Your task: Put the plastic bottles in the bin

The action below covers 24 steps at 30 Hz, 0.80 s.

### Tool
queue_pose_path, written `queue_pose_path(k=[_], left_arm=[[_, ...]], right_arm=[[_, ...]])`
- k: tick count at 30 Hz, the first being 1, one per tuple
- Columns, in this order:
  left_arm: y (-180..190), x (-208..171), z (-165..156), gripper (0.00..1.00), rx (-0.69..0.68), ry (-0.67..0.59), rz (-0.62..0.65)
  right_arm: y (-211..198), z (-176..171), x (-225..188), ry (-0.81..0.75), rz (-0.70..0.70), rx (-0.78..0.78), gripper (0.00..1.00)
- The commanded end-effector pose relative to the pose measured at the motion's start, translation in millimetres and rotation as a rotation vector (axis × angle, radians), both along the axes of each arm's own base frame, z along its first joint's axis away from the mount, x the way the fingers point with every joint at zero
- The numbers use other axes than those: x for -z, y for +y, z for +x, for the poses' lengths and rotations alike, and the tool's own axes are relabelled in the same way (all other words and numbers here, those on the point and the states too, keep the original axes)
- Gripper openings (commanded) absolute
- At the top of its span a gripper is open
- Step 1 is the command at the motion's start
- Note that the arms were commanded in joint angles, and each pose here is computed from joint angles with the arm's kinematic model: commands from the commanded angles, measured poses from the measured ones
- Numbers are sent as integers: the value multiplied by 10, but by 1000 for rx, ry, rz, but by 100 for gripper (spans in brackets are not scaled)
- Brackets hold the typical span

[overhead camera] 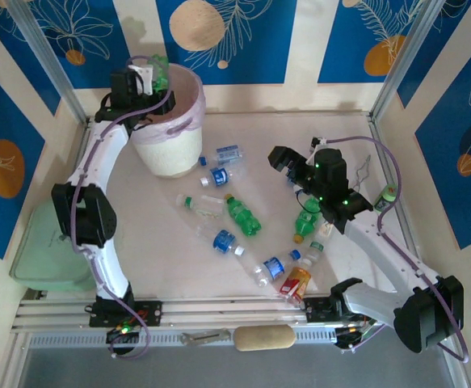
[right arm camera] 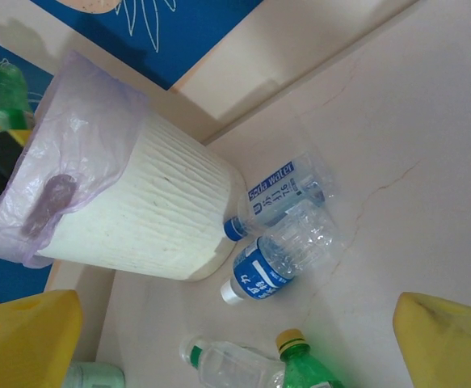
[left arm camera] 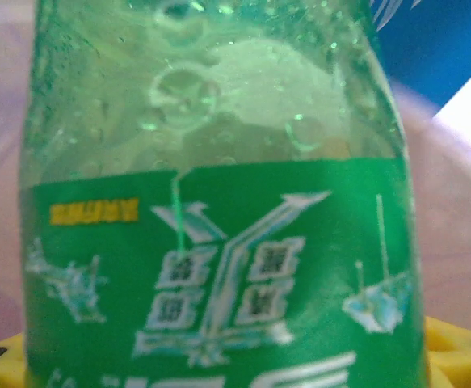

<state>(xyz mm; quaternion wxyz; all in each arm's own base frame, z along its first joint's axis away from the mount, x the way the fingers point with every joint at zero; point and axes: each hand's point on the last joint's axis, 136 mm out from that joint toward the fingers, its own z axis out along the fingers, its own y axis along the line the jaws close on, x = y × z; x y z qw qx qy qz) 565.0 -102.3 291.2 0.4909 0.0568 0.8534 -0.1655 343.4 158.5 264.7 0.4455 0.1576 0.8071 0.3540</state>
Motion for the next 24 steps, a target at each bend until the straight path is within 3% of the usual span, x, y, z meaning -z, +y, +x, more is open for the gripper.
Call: queue_pose_path(k=[1, 10, 15, 24], left_arm=[[104, 191, 38, 45, -26, 59, 61], [107, 568, 71, 49, -22, 174, 67], [101, 525, 67, 67, -24, 169, 57], [79, 249, 68, 80, -22, 110, 29]], right_arm=[[-49, -2, -50, -8, 2, 21, 99], [-57, -16, -5, 4, -2, 27, 99], [-31, 3, -15, 3, 1, 20, 99], [1, 23, 17, 9, 1, 12, 99]])
